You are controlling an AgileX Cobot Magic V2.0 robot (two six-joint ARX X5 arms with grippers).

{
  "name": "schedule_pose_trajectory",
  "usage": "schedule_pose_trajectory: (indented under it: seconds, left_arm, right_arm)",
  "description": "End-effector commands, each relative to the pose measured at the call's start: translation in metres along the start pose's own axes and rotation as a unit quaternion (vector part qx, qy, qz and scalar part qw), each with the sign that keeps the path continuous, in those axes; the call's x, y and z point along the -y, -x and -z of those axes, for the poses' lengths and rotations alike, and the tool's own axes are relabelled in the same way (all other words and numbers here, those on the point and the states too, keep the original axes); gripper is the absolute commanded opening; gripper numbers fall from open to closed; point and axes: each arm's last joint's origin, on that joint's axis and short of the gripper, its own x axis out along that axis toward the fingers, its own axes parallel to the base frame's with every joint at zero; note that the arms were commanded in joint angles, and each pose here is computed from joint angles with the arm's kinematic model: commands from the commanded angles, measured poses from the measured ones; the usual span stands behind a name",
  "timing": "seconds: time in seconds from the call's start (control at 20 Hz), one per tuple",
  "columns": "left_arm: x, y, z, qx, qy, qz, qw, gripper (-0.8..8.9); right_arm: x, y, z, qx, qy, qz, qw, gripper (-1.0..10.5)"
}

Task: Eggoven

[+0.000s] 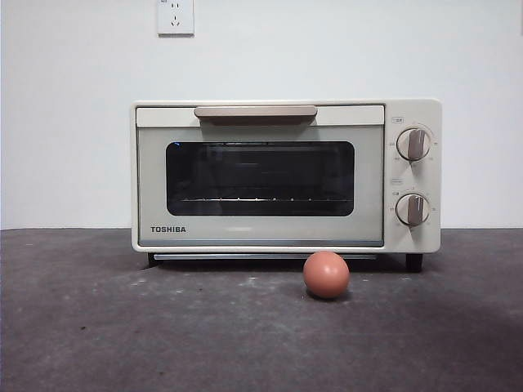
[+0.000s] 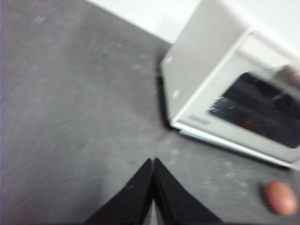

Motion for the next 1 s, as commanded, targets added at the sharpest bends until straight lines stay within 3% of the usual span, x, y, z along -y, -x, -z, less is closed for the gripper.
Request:
schedule_pose_trajectory:
  seconds: [0.05, 0.25, 0.5, 0.75, 1.0]
  left_arm:
    - [0.011, 0.007, -0.016, -0.003, 0.001, 0.029, 1.000, 0.06]
    - [0.023, 0.011, -0.034, -0.042, -0.001, 0.063, 0.997, 0.06]
    - [0.039, 0.014, -0.057, -0.109, -0.024, 0.101, 0.989, 0.06]
    - [0.051, 0.015, -0.076, -0.173, -0.038, 0.144, 0.973, 0.06]
    - [0.060, 0.018, -0.086, -0.222, -0.060, 0.158, 0.960, 0.06]
  right_arm:
    - [-0.011, 0.010, -0.023, 0.017, -0.005, -0.009, 1.000, 0.0]
    - [-0.024, 0.021, -0.048, -0.010, 0.002, -0.004, 1.000, 0.0]
    - [-0.039, 0.026, -0.071, -0.092, 0.023, -0.051, 0.994, 0.0]
    - [-0.050, 0.027, -0.087, -0.195, 0.044, -0.096, 0.975, 0.0]
    - [-0.058, 0.030, -0.097, -0.295, 0.065, -0.116, 0.946, 0.0]
